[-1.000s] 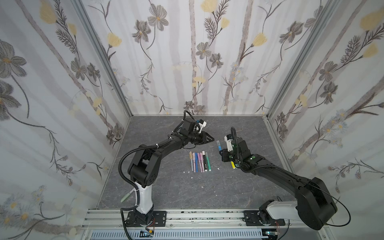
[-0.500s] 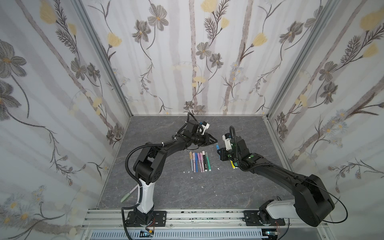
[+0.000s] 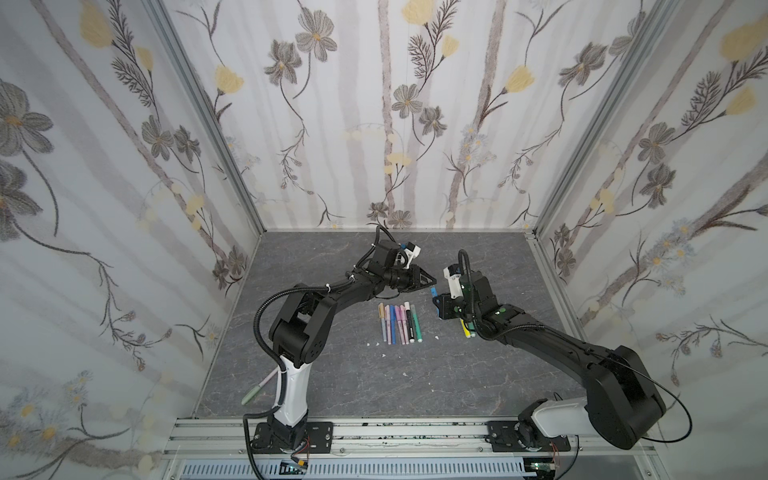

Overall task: Open the pen caps
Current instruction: 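Lift the light-blue highlighter toward the left gripper while the left gripper closes on its cap, then pull the right gripper away from the left gripper, uncapping the light-blue highlighter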

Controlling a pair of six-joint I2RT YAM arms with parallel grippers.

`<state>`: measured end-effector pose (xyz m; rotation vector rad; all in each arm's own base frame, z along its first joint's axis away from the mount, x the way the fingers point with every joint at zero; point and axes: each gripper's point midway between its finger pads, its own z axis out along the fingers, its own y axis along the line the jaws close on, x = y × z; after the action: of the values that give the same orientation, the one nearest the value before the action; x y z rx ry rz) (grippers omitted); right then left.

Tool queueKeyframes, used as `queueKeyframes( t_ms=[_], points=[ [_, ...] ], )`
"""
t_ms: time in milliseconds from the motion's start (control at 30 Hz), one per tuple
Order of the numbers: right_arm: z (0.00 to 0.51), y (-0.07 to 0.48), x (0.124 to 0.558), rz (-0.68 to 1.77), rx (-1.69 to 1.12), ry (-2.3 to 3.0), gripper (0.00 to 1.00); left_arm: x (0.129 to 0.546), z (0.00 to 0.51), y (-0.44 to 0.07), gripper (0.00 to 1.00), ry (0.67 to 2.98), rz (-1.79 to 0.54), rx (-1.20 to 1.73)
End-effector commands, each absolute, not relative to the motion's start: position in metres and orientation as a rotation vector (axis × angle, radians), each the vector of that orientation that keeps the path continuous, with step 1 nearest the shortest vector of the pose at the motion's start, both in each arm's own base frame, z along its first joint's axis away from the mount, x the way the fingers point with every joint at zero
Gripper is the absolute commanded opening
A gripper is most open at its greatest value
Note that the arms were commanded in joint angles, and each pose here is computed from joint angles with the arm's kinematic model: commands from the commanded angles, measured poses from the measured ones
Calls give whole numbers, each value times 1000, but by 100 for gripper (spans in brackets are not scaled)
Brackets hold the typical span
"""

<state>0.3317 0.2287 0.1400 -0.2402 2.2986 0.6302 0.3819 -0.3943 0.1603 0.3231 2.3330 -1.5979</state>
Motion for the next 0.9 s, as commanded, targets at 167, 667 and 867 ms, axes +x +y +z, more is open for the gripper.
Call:
queueKeyframes(
  t_ms=[167,667,867],
  points=[
    [150,232,338,645,-240,2250,0,382,173,-399,16,2278,-1644,358],
    [141,237,344,646,-239,2273,25,380,178,-400,0,2261,-1663,372],
    [142,238,349,640,-237,2272,15,380,173,-398,0,2278,-1633,370]
  ],
)
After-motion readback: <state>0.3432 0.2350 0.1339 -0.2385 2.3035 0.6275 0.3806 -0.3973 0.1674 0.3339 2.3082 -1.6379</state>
